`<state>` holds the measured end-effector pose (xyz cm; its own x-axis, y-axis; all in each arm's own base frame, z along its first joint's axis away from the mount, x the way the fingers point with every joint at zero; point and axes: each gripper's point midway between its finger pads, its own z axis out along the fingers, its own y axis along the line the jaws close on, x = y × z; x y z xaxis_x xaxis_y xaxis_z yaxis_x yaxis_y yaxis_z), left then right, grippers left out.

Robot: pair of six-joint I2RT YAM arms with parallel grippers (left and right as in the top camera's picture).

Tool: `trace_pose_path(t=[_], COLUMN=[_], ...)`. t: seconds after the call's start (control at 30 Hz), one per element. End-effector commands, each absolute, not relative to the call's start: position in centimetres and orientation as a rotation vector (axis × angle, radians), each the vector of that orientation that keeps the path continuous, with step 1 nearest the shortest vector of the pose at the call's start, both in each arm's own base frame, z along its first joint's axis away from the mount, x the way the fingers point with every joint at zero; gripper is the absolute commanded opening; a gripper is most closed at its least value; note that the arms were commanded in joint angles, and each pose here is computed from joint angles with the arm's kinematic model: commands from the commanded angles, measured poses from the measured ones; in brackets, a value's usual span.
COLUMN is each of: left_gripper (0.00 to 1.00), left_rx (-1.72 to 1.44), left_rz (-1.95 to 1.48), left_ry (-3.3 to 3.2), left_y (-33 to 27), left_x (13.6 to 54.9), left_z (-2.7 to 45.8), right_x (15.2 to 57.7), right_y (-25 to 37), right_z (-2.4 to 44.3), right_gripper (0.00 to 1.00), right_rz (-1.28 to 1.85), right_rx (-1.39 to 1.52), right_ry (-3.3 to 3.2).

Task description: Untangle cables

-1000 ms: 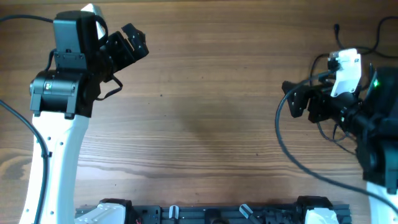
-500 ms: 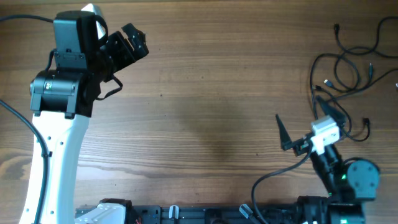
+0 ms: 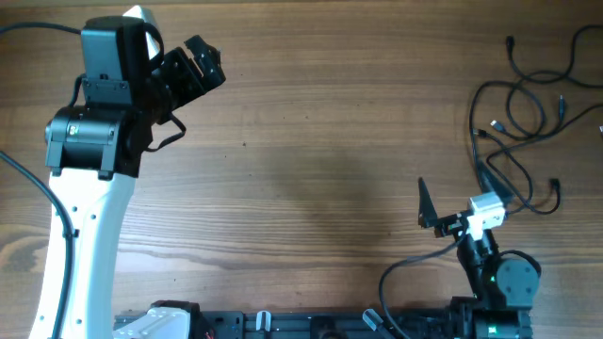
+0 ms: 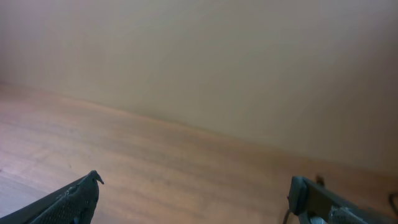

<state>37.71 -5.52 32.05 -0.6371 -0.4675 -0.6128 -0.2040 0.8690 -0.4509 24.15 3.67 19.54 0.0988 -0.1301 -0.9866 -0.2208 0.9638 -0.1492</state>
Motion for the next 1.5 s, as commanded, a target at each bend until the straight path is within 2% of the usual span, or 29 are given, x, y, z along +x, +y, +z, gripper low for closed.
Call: trace_pose_path(t=[0.0,0.87,1.13,1.47], left_gripper=[1.00,1.00,1.00,1.00], left_rx=[-0.451,-0.452,-0.340,-0.260], left_rz=[-0.449,-0.431,-0.393,-0.408], left_ry=[2.266,2.264,2.033,1.652], left_y=[-5.8,-5.6,-4.3,-2.7], left_x=[37.8,37.8,33.2,26.4], left_z=[32.3,32.3,33.6,27.7], right_x=[24.4,24.4,24.4,24.4], right_y=[2.9,2.9,2.9,2.9], right_z=[18.1,17.9,17.9,17.9], right_gripper=[1.00,1.00,1.00,1.00], right_rz=[0.062,0.061,0.061,0.061], right_rx=[-0.231,-0.228,-0.228,-0.228], right_ry=[1.530,1.537,1.537,1.537])
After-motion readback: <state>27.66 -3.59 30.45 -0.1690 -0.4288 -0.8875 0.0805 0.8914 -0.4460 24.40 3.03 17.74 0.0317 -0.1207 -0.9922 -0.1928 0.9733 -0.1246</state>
